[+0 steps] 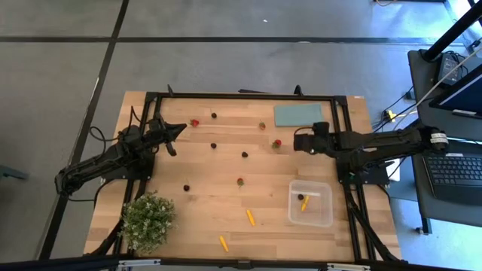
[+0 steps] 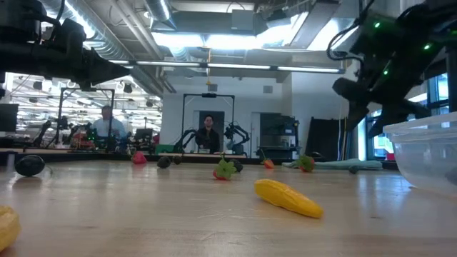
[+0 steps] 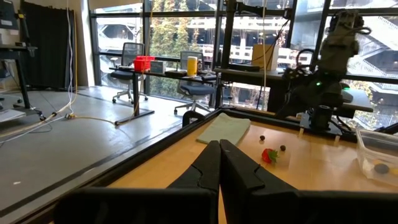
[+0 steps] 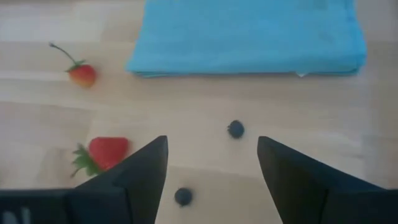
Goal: Pick and placing Produce into tupperware
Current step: Put the top blueberry into the container
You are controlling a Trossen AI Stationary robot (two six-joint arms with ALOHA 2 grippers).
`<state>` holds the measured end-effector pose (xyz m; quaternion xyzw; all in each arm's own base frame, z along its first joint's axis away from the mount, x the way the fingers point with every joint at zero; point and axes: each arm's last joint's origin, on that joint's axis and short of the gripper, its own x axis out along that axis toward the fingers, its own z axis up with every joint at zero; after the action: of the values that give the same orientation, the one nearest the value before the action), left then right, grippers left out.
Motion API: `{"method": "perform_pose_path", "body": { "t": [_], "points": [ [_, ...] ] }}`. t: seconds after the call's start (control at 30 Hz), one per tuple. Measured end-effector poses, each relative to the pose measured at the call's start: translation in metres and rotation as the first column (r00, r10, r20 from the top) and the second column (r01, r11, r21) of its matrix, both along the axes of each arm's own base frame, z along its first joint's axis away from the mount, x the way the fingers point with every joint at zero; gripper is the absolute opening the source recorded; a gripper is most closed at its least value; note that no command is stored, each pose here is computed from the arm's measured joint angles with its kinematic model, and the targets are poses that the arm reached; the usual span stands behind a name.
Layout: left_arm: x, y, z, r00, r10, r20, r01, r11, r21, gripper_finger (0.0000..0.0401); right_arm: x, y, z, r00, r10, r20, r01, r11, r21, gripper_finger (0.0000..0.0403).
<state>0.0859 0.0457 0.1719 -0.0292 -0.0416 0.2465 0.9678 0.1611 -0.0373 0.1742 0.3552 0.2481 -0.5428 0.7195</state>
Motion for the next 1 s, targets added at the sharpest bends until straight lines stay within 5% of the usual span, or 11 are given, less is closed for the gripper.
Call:
{"method": "perform_pose_path", "body": {
  "t": [0.5,0.8,1.0],
  "points": [
    [0.0,0.0,0.0,1.0,0.0,0.0,0.0,1.0,-0.001,0.0,-0.011,-0.033,-0.029,1.0,0.006,0.013,-0.005,0.998,-0.063,0.025],
    [0.0,0.0,0.0,1.0,0.0,0.0,0.0,1.0,-0.001,0.0,-0.027,-0.027,-0.065,0.993,0.083,0.085,-0.069,0.985,-0.158,0.025],
    [0.0,0.0,0.0,1.0,0.0,0.0,0.0,1.0,-0.001,0.0,-0.029,-0.026,-0.069,0.977,0.214,-0.015,-0.212,0.953,-0.216,0.025]
  ]
}}
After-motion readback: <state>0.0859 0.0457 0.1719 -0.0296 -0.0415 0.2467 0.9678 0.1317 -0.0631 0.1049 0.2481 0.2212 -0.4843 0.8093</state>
